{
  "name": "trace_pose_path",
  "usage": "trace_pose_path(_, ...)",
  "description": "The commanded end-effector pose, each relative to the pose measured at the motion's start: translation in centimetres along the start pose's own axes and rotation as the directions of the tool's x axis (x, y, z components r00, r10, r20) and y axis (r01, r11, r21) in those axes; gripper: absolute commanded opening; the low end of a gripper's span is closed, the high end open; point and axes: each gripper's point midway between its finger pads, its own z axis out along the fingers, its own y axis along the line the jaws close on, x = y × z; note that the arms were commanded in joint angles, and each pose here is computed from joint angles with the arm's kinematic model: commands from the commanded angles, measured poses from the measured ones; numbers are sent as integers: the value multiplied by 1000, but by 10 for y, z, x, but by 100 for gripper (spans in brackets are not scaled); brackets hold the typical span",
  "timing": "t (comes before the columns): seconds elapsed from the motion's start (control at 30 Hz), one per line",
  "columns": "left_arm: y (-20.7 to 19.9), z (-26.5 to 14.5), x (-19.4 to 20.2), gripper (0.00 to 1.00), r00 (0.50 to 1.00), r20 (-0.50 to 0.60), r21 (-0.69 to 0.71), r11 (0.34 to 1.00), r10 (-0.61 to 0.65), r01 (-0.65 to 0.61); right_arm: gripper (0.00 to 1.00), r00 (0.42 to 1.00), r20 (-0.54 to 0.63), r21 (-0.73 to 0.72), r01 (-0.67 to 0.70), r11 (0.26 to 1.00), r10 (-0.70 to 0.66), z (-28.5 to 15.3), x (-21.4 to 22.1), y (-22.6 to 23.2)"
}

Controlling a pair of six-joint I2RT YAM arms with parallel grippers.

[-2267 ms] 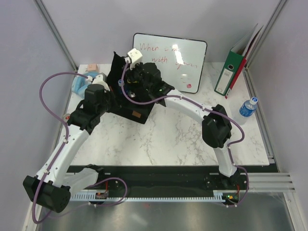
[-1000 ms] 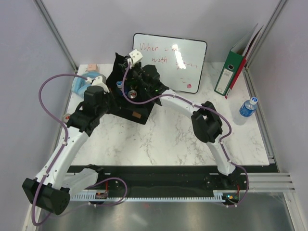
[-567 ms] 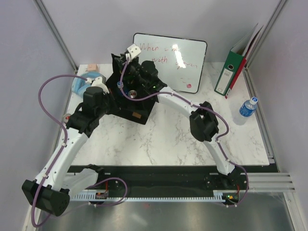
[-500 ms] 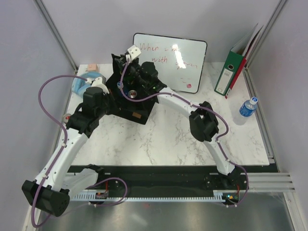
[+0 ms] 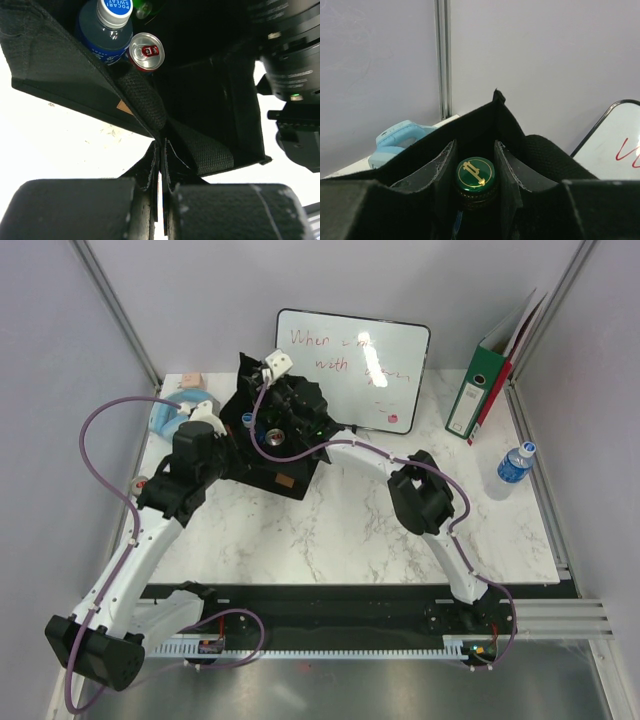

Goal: Place the beverage into the canvas bag

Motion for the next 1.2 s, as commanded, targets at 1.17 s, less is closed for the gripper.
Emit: trace_pose_path(1.17,-2,-4,4,2,1000,-3,30,999,24,-23,38,998,-62,18,10,1000,-9,-21,49,4)
